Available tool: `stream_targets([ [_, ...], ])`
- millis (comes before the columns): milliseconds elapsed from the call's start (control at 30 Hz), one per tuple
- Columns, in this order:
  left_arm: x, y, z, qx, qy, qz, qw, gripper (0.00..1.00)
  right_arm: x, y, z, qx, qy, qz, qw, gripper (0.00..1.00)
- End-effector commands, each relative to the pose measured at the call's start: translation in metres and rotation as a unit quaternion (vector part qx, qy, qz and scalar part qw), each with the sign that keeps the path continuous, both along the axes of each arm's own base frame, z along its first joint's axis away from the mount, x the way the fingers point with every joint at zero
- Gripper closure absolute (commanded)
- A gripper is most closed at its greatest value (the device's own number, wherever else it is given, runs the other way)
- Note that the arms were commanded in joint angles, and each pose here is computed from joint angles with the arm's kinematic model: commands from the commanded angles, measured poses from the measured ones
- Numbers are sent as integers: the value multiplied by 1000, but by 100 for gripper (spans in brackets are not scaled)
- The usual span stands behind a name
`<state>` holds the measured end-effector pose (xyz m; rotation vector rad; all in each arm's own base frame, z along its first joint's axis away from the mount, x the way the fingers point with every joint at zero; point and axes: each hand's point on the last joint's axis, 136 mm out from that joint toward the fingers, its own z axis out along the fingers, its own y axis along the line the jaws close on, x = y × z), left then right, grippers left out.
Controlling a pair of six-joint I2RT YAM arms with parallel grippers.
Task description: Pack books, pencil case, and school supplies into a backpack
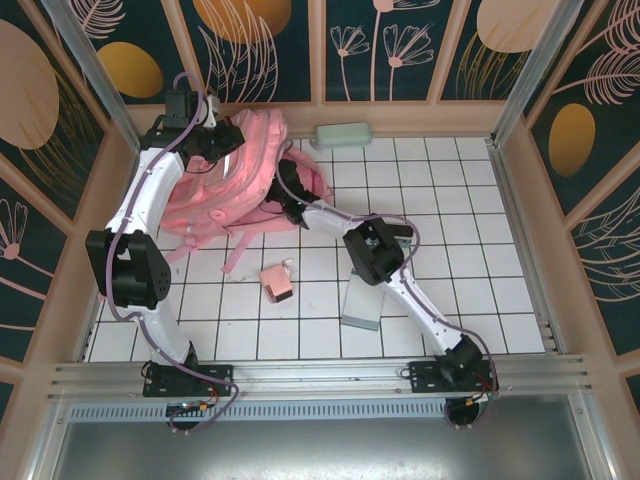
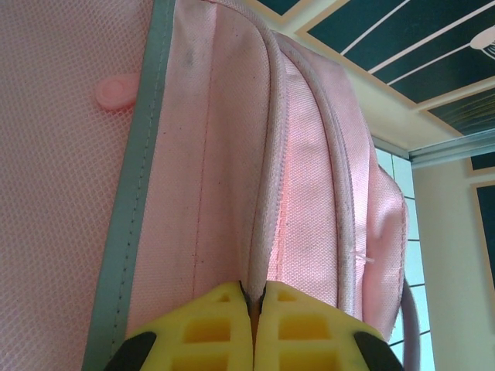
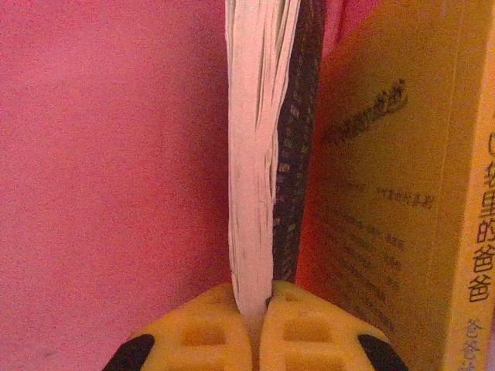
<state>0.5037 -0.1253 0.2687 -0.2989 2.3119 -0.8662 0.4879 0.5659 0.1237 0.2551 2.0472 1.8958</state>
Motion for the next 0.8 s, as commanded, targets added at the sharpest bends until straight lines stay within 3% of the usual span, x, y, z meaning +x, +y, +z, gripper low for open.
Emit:
stream_targets([
  [0,0,-15,60,-32,-93,-31,995,100,-6,10,17,11,0,13,1000,67],
  [100,2,-15,55,-30,-88,-29,995,100,-11,2,22,-9,-10,27,1000,48],
  [400,6,-10,38,-16,-75,-22,997,100,-12,-50,54,-53,-43,6,998,19],
  [767,7,0,8,18,-60,-8,998,100,-34,-133,45,-175,-46,-14,983,21],
])
